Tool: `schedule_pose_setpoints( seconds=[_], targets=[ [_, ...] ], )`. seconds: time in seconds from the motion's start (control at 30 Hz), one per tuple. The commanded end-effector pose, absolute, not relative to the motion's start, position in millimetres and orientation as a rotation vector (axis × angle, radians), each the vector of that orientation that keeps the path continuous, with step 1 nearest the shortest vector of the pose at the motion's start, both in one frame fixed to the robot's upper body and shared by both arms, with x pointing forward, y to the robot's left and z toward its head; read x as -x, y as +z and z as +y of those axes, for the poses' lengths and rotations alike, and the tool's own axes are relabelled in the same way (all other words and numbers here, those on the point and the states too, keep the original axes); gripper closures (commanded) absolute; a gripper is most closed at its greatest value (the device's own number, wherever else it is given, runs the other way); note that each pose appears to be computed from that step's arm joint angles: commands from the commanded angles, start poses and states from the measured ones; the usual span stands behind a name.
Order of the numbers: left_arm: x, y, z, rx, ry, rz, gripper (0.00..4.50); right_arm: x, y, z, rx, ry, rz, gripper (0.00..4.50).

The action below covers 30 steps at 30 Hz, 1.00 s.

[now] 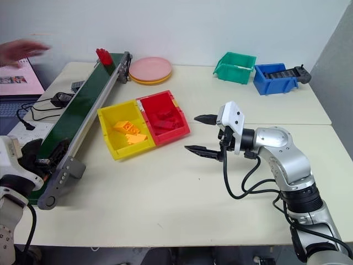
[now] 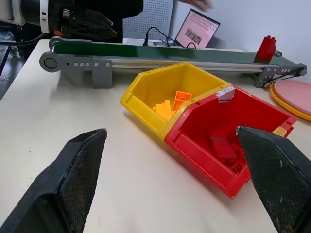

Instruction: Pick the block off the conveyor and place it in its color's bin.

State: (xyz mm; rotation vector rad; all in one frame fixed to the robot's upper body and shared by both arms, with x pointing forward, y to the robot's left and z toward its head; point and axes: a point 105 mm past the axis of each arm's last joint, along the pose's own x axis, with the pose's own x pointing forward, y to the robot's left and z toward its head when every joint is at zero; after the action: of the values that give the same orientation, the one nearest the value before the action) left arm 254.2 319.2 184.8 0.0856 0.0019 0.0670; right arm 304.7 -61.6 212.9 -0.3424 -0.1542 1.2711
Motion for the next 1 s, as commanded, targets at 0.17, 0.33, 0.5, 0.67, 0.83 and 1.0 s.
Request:
schedule_pose_setpoints(
  seconds=[0.17, 0.33, 0.5, 0.67, 0.83, 1.0],
  targets=[
    [-247, 199, 326, -0.179, 0.088, -0.016, 1.17, -300, 228, -58, 0.329, 1.299, -0.191, 0.00],
    [-247, 198, 326, -0.198, 0.096, -0.009, 1.17, -299, 229, -57, 0.322, 1.322, -0.187, 0.00],
    [-247, 196, 317, -0.207, 0.043, -0.004, 1.17, -299, 232, -57, 0.313, 1.352, -0.185, 0.00],
    [-247, 196, 318, -0.183, 0.051, -0.013, 1.17, -294, 233, -54, 0.303, 1.391, -0.179, 0.00],
    [-247, 192, 317, -0.195, 0.039, 0.007, 1.17, -292, 233, -51, 0.319, 1.399, -0.195, 0.00],
    [-245, 190, 321, -0.199, 0.045, 0.019, 1.17, -289, 234, -48, 0.331, 1.417, -0.199, 0.00]
  ],
)
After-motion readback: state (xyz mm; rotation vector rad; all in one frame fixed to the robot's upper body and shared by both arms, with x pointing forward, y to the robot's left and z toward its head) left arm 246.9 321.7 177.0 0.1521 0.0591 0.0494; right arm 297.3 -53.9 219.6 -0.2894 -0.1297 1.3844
